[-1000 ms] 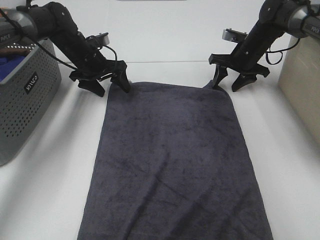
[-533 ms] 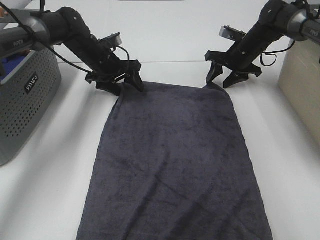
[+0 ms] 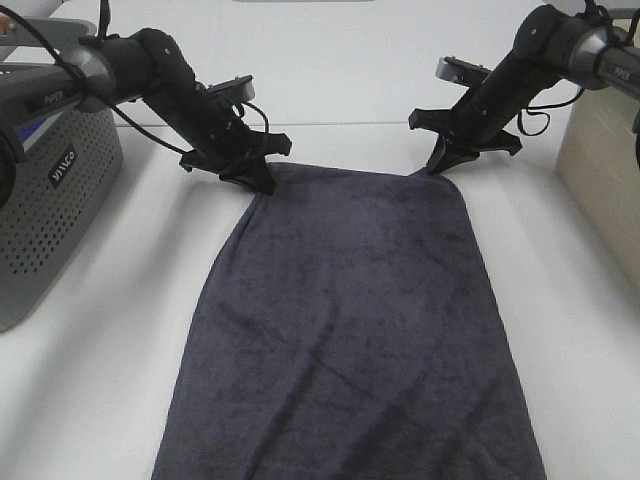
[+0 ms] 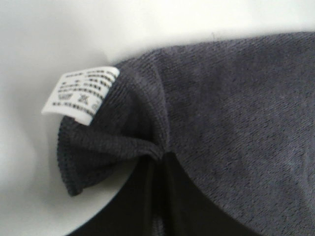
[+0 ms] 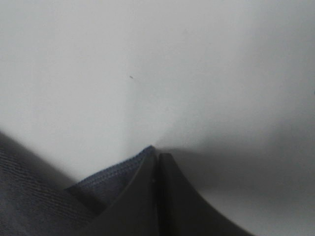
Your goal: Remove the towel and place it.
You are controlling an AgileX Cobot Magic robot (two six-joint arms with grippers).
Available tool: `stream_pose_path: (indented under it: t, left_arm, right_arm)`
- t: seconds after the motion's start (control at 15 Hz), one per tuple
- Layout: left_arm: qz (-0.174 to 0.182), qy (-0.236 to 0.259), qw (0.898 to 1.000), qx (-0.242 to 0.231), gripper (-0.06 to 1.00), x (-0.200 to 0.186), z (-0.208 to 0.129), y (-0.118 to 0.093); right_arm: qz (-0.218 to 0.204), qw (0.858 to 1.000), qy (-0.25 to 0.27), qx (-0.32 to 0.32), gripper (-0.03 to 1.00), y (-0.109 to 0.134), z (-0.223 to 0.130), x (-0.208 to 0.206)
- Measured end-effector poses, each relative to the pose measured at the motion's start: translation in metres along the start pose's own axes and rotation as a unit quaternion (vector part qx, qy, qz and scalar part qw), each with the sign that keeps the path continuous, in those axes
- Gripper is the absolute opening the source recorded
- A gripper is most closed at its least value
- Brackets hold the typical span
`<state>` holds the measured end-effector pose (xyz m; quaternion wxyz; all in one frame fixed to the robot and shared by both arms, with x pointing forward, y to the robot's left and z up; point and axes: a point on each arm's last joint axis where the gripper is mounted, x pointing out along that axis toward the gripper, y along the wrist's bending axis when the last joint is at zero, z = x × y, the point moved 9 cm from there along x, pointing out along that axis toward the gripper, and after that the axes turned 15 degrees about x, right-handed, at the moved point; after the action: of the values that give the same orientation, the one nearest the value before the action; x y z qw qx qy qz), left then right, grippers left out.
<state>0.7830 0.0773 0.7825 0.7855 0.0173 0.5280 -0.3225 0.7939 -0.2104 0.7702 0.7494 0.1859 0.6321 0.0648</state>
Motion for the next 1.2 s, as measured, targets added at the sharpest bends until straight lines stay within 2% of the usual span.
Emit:
stream_pose_path:
  t: [0.33, 0.73, 1.0, 1.2]
  left_arm:
    - [0.003, 0.001, 1.000, 0.005, 0.02, 0.000, 0.000, 0.001]
    - [0.029, -0.014, 0.999, 0.037, 0.02, -0.007, 0.014, 0.007]
    - [0.042, -0.028, 0.998, 0.047, 0.02, -0.012, 0.022, 0.010]
    - [0.068, -0.067, 0.994, 0.054, 0.02, -0.014, 0.037, 0.018]
  right_arm:
    - [-0.002, 1.000, -0.012, -0.004, 0.01, 0.001, 0.005, -0.006]
    - [-0.055, 0.996, -0.065, -0.030, 0.01, -0.011, 0.024, -0.026]
    - [-0.036, 0.991, -0.125, -0.027, 0.01, 0.001, 0.045, -0.044]
    - [-0.019, 0.986, -0.163, -0.024, 0.01, 0.009, 0.058, -0.050]
